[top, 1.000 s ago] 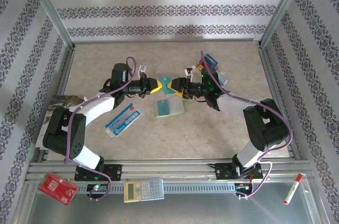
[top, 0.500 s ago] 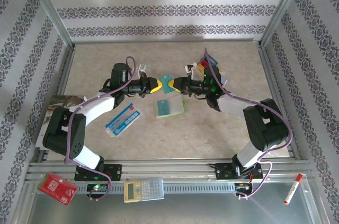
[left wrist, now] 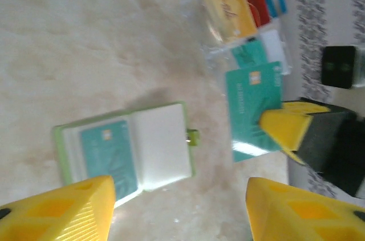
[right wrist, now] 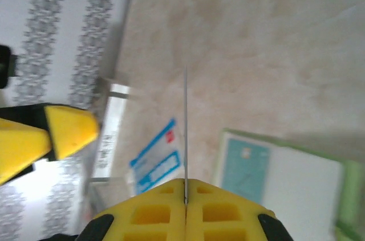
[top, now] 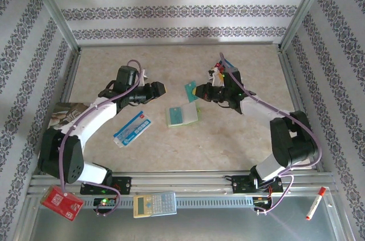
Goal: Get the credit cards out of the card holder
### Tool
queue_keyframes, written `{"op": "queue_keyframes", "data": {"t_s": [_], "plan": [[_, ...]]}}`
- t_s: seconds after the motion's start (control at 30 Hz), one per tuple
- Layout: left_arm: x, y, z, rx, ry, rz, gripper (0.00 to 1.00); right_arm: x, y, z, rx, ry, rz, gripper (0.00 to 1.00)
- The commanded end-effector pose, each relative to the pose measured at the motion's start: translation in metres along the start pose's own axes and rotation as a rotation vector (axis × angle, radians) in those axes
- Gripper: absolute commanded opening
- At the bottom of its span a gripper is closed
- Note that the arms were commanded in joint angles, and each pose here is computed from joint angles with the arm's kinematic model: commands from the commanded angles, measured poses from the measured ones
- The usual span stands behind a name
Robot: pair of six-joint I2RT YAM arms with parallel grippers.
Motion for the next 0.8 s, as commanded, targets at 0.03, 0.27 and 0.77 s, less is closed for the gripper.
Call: {"op": "queue_keyframes", "data": {"t_s": [0.03,0.27,0.77], "plan": [[0.019,-0.003,0.013,-0.096,0.228,-0.018,0.71,0.028,0.005,-0.001,0.258,-0.328,0.069,0.0],[0.03,-0.002,0.018,-0.167,0.3,-0.114,0.92,0.067,0.035,-0.024,0.293,-0.542,0.051,0.0],[0.02,0.011,0.017,-0.206,0.303,-0.162,1.0,0.111,0.069,-0.048,0.428,-0.694,0.068,0.0]]}}
Point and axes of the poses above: each hand's point on the last joint's axis, 136 mm out from that joint toward the fingers, its own x axis back along the fingers, its own z axis along the line the jaws close on, y = z × x, the point moved 10 cm from there along x, back along the fingers, and after that the axes turned 6 degrees about x, right-handed, at the moved point
